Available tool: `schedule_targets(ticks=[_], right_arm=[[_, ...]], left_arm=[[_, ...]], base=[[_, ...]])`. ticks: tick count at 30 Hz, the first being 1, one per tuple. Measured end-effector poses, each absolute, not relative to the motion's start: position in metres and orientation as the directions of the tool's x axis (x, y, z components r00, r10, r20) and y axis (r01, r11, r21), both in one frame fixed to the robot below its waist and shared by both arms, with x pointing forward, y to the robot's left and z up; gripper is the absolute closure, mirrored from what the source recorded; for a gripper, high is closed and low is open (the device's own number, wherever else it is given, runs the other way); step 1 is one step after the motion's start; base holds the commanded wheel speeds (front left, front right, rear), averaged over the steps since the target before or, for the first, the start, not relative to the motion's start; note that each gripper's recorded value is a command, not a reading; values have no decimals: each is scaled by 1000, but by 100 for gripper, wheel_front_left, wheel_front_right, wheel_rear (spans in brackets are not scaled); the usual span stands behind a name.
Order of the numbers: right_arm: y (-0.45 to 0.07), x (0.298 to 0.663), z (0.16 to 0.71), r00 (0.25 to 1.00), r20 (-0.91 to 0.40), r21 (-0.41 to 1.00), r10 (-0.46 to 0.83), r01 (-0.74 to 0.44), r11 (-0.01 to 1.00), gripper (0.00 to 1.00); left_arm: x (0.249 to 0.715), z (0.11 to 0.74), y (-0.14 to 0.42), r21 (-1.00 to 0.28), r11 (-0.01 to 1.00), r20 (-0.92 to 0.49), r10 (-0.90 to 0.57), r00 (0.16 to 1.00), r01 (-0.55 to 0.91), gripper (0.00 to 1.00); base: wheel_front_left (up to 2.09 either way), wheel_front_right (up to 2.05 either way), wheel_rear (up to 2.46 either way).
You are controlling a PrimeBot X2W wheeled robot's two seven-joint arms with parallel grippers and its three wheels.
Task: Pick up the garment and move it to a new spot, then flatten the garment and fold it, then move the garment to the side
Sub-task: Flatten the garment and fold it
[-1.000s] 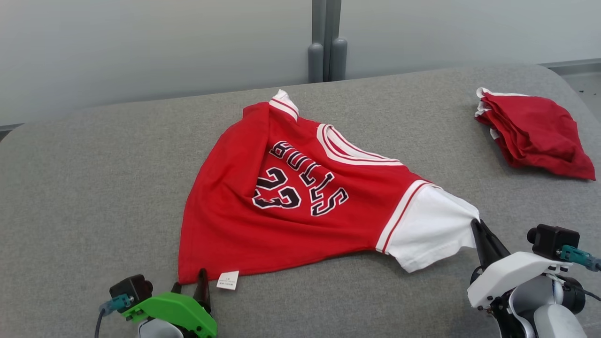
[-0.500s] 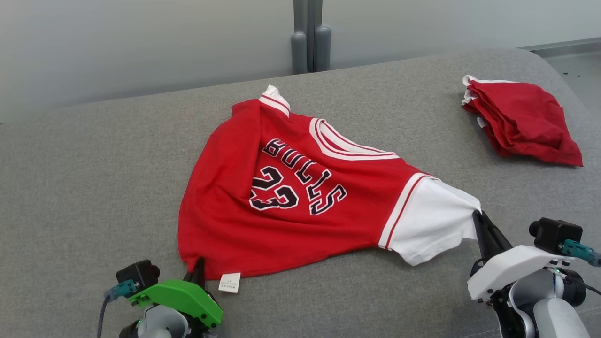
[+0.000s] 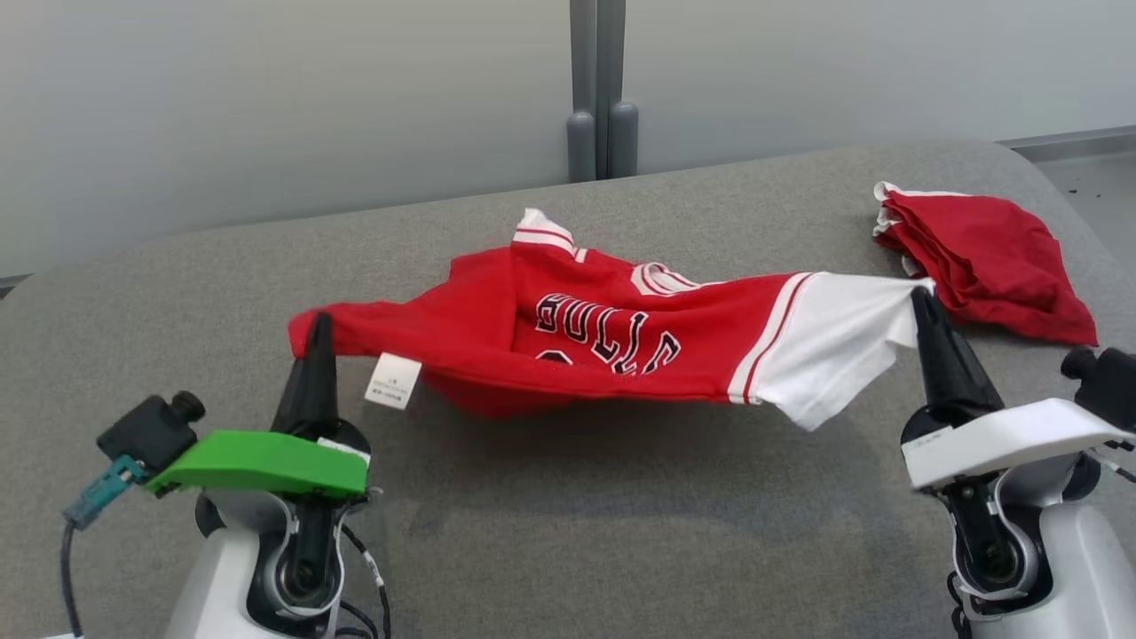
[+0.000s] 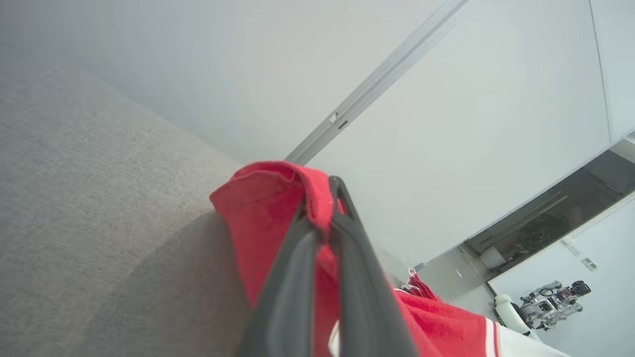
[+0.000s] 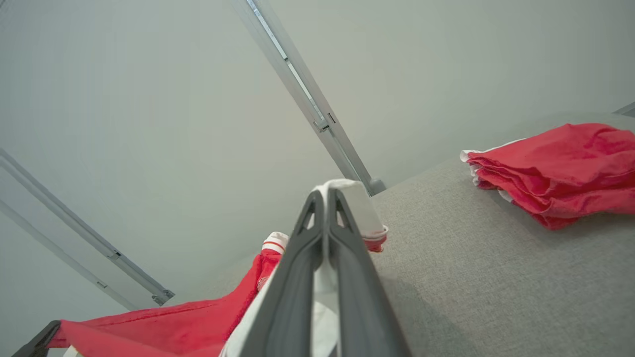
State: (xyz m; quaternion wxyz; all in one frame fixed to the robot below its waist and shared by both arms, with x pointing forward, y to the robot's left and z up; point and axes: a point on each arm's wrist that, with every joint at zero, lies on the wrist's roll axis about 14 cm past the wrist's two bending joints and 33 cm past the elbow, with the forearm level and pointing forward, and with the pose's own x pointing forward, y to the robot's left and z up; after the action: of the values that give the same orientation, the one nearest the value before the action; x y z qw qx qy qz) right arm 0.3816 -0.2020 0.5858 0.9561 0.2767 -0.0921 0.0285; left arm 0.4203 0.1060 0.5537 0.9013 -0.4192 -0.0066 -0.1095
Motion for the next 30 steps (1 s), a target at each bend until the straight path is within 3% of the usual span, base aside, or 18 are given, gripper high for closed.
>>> schedule_targets(ticks=[8,16,23,30], right_arm=[[-203,363,678,903,429,495,34,-267,827,100],[-208,327,756,787,614,406,61,-382,830,100],[-211,324,776,758,648,387,73,-411,825,100],[-193,379,769,810,567,398,151,-430,810,100]], left_arm=[[399,670,109,-705,567,383,-201,901,426,100],[369,766,95,-581,523,582,-269,768,624,100],[379,785,88,-535,544,581,-319,749,647,100],[439,767,81,-578,581,456,-353,817,573,100]], base=[[0,0,0],[0,0,0],[0,0,0],[0,0,0]])
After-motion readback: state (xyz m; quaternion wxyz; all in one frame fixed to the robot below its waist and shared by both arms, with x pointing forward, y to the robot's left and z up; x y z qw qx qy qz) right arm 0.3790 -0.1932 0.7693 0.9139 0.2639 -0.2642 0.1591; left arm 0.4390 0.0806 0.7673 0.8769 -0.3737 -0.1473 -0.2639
